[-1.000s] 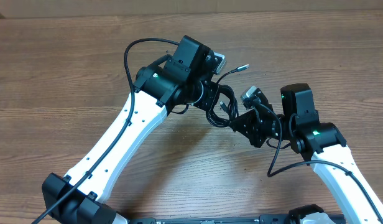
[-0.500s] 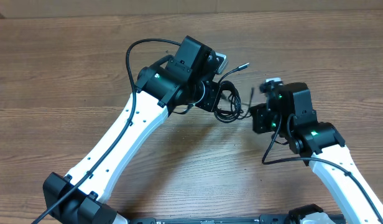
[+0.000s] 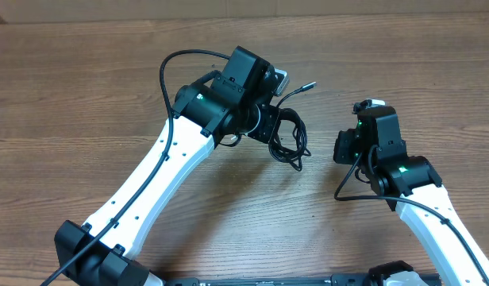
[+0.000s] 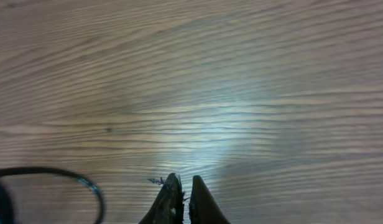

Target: Untangle cables

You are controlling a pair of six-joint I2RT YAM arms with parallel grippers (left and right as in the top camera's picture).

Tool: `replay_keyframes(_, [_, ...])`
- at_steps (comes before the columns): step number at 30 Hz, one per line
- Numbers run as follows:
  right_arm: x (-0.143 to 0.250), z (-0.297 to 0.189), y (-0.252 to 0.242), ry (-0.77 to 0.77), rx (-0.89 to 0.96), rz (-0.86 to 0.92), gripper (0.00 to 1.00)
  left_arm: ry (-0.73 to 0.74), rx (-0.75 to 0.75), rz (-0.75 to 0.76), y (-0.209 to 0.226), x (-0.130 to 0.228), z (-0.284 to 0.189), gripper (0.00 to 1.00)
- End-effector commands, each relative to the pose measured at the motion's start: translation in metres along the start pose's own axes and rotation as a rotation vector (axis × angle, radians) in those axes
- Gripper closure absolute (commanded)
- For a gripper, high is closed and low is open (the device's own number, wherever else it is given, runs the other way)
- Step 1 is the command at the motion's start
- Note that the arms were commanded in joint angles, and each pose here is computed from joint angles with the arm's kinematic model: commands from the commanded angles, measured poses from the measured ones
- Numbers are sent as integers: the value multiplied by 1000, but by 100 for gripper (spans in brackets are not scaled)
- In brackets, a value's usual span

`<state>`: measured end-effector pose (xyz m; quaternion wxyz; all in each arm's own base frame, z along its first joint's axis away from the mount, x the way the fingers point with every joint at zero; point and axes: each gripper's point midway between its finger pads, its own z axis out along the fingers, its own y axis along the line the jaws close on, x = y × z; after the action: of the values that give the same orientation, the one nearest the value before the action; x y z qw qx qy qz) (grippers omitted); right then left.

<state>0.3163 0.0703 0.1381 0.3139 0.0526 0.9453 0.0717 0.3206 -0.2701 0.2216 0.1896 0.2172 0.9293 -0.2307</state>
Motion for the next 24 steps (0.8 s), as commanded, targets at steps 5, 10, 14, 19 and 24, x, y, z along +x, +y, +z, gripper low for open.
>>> replay_keyframes(5, [3,-29,95,6,-570,-261,80,-71,-92,6,13,-15,-15,96])
replay_keyframes(10, [-2,-50,122,-31,-758,-295,76,-91,-86,11,11,-20,-15,96])
replay_keyframes(14, [-4,-63,135,-48,-861,-317,71,-116,-68,1,8,-27,-16,96])
replay_keyframes(19, [-1,-64,135,-32,-864,-313,68,-178,-47,-84,4,-41,-18,96])
replay_keyframes(24, [4,-62,134,-6,-859,-303,68,-213,-2,-94,-4,-51,-19,96])
